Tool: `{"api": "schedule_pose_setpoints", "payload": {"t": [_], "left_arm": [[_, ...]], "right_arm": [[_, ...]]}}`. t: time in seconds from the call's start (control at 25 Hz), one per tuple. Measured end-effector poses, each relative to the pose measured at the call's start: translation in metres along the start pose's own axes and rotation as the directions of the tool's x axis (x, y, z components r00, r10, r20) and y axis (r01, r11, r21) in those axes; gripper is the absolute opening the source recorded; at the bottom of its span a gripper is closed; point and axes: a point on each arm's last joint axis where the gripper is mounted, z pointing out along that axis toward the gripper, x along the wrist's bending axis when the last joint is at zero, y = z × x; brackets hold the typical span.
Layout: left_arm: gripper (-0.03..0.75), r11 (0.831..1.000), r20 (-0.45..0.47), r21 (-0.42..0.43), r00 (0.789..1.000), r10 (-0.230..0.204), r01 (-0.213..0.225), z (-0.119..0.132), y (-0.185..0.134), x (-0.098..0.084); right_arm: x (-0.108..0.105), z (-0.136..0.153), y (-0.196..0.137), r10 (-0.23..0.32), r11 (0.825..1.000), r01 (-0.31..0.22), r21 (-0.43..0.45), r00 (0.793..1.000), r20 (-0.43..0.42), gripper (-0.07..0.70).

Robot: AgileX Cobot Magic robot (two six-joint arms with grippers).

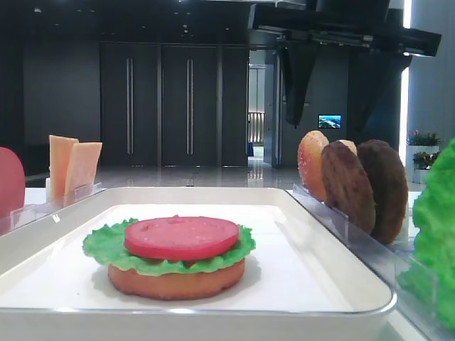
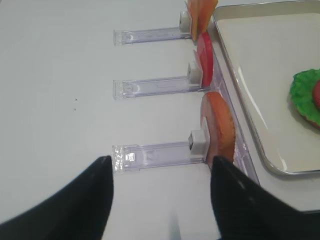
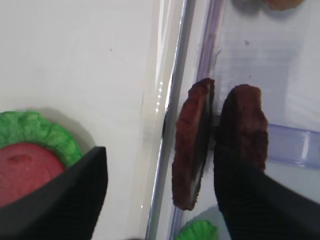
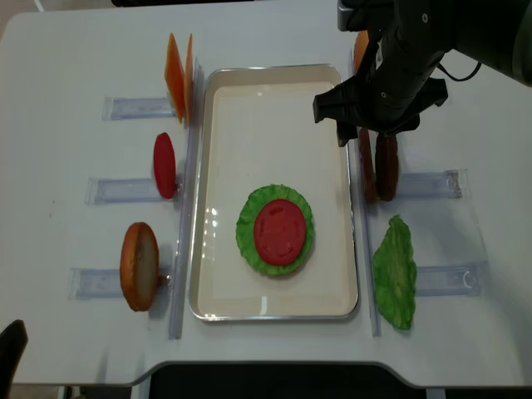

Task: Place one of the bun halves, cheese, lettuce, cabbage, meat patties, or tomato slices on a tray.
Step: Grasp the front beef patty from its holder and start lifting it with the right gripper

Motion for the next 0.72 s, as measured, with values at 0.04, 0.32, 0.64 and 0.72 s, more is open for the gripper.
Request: {"api": "schedule_pose_setpoints", "payload": {"t": [0.04, 0.32, 0.64, 0.72], "left_arm": [[0.471, 1.000, 0.000, 0.000, 1.000, 0.000, 0.000, 0.0000, 0.0000, 0.0000], [0.471, 1.000, 0.000, 0.000, 1.000, 0.000, 0.000, 0.0000, 0.0000, 0.0000], [0.471, 1.000, 0.000, 0.000, 1.000, 0.000, 0.000, 0.0000, 0.0000, 0.0000], [0.471, 1.000, 0.000, 0.000, 1.000, 0.000, 0.000, 0.0000, 0.0000, 0.0000]], "right_arm": [[-0.0001, 0.0003, 0.0000, -0.001, 1.000, 0.001, 0.000, 1.000, 0.001, 0.440], [-0.0002, 0.0003, 0.0003, -0.002, 1.000, 0.002, -0.002, 1.000, 0.002, 0.440], [-0.0002, 0.0003, 0.0004, -0.002, 1.000, 0.002, -0.003, 1.000, 0.002, 0.440], [-0.0002, 0.0003, 0.0004, -0.002, 1.000, 0.002, -0.003, 1.000, 0.002, 0.440]]}}
